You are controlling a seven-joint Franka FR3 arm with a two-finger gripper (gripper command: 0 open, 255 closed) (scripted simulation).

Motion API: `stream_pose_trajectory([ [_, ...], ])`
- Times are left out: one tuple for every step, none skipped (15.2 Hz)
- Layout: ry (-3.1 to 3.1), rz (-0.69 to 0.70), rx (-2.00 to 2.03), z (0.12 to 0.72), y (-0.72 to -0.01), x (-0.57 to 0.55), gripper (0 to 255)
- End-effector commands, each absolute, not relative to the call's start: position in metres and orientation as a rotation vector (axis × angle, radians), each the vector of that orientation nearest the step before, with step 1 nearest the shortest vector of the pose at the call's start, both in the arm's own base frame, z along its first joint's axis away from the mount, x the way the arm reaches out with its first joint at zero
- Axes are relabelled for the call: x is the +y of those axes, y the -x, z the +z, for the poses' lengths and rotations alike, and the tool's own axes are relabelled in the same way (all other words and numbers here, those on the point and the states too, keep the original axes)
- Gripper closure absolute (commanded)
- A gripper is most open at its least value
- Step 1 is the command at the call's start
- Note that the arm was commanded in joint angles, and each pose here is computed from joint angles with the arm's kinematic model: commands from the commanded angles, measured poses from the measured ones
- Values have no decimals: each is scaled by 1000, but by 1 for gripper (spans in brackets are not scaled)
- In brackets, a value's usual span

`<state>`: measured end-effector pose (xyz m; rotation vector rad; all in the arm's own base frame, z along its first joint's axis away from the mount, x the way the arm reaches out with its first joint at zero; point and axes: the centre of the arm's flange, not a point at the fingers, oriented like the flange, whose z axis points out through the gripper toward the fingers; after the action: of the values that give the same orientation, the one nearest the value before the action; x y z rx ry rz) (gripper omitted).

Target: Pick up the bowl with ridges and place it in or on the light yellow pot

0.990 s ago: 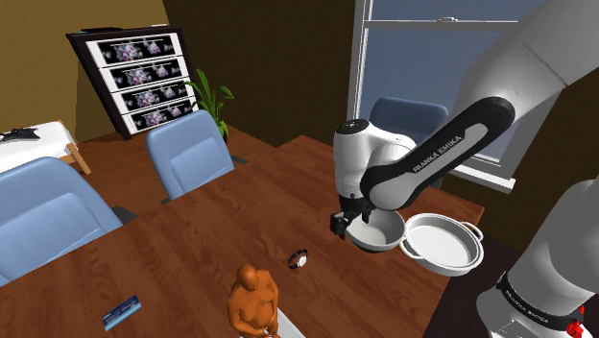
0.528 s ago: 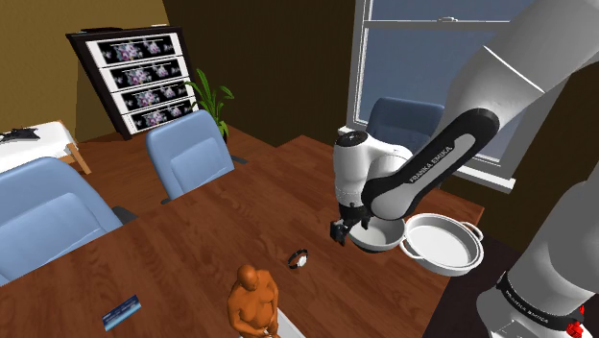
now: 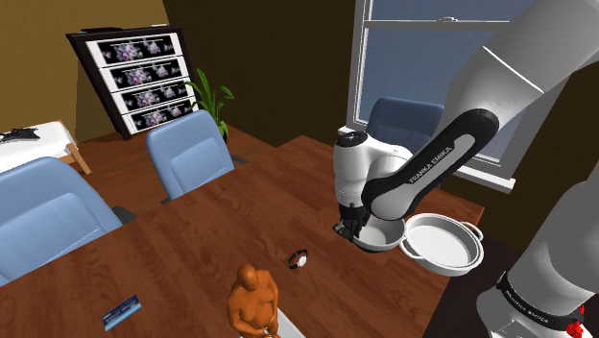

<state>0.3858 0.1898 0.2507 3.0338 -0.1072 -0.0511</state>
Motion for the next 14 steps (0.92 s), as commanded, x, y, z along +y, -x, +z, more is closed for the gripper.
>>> stream_pose_trajectory([
  [-3034, -51, -107, 251, -386, 190, 255],
  [-3034, -51, -107, 251, -386, 190, 255],
  [-3034, -51, -107, 251, -386, 190, 255],
  [-3034, -51, -107, 251, -386, 190, 255],
  [-3034, -51, -107, 251, -386, 190, 255],
  [-3034, -51, -107, 251, -386, 190, 255],
  [-3034, -51, -107, 251, -386, 190, 255],
  [-3034, -51, -107, 256, -386, 190, 255],
  [-3034, -51, -107, 261, -386, 190, 255],
  [-3034, -51, -107, 267, -386, 190, 255],
  [-3034, -51, -107, 272, -386, 190, 255],
  [-3034, -51, -107, 277, -386, 190, 255],
  [-3034, -51, -107, 282, -386, 190, 255],
  [-3034, -51, -107, 288, -386, 190, 255],
])
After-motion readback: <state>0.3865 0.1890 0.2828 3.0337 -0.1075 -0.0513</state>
